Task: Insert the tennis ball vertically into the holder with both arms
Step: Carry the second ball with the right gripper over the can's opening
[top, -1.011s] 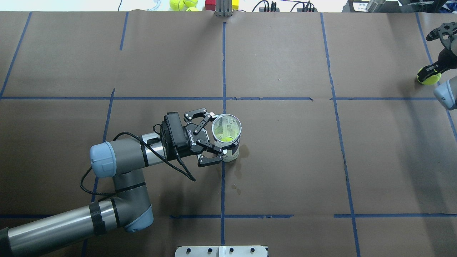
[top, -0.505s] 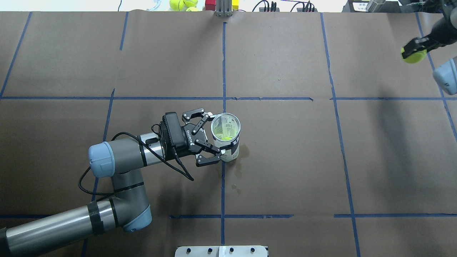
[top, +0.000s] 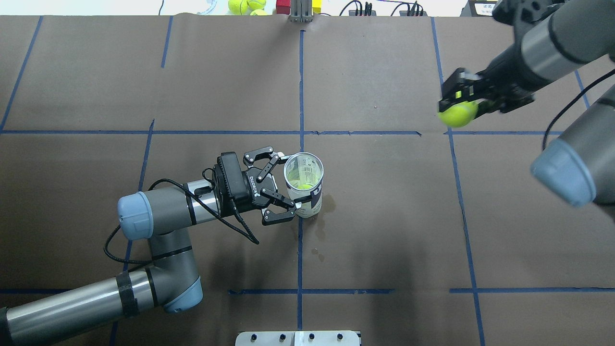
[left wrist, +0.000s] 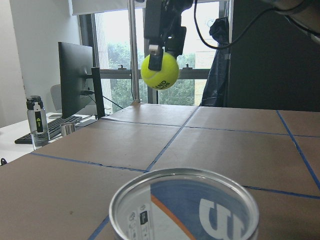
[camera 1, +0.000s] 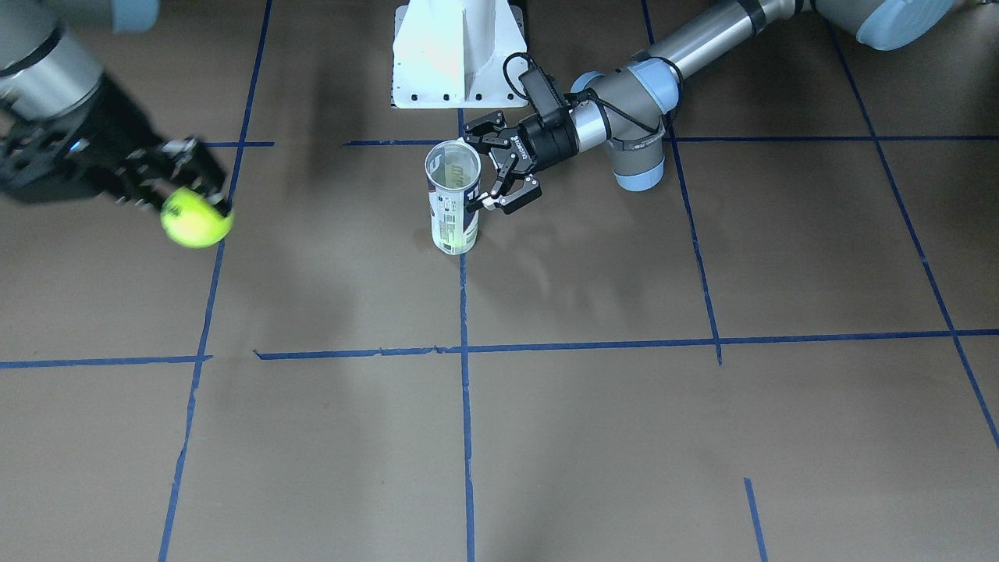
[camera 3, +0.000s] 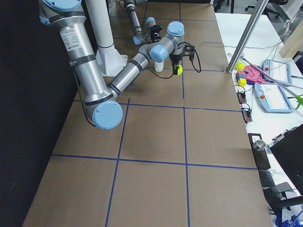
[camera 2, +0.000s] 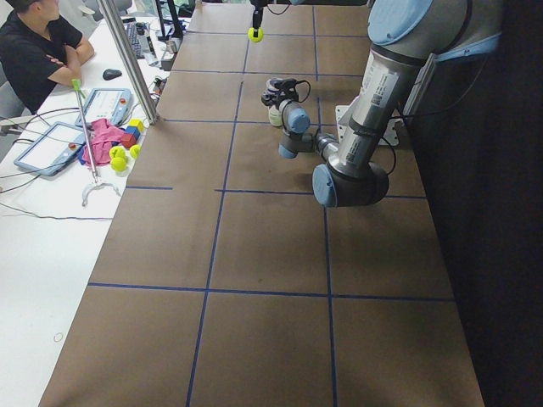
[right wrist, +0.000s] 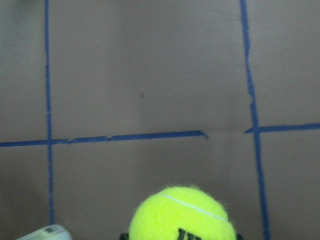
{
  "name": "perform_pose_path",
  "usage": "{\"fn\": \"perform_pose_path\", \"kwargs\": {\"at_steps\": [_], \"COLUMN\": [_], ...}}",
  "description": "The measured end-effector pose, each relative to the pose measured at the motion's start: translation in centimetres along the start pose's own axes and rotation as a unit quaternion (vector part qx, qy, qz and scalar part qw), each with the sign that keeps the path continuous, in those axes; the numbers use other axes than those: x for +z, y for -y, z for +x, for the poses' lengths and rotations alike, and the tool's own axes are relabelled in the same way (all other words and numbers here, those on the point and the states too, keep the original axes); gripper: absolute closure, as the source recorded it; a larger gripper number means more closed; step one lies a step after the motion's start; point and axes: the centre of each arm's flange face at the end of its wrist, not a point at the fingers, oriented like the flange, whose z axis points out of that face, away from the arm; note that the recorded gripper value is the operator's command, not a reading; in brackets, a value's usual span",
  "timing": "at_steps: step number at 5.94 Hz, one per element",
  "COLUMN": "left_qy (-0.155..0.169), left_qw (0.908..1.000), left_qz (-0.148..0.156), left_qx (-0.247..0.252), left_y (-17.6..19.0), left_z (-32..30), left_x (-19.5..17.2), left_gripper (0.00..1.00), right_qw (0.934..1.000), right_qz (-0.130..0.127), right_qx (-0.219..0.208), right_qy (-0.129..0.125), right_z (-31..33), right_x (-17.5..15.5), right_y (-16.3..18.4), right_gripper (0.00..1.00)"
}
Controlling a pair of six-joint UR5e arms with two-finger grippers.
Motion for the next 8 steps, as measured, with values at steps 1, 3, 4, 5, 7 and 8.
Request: {"fn": "perform_pose_path", "kwargs": {"at_steps": [1,3,4,5,7,8], "left_qy": [0.000,0.000,0.000,0.000,0.003,0.003], "left_qw": [1.0000,1.0000,1.0000,1.0000,1.0000,1.0000], "left_qz": [0.000,0.001,0.001,0.001,0.002,0.003], "left_qx": [0.000,0.000,0.000,0.000,0.000,0.000], "left_y": [0.0,0.1,0.1,0.1,0.1,0.2], "left_z": [0.0,0.0,0.0,0.0,0.0,0.0], "left_x": [0.0,0.0,0.0,0.0,0.0,0.0], "left_gripper": [0.05,0.05,0.05,0.05,0.05,0.05], "right_qw": [0.9993,0.9977,0.9975,0.9975,0.9979,0.9981], "right_qz": [-0.001,0.011,0.016,0.018,0.020,0.018], "right_qx": [0.028,0.045,0.049,0.050,0.046,0.045], "right_qy": [0.025,0.049,0.049,0.047,0.040,0.037], "right_z": [-5.9,-13.5,-16.0,-17.3,-19.1,-19.4], "right_x": [0.4,2.2,3.6,4.7,6.3,6.9], "right_y": [-3.8,-7.9,-8.9,-9.4,-10.1,-10.4], "right_gripper": [1.00,1.00,0.99,0.97,0.32,0.05]}}
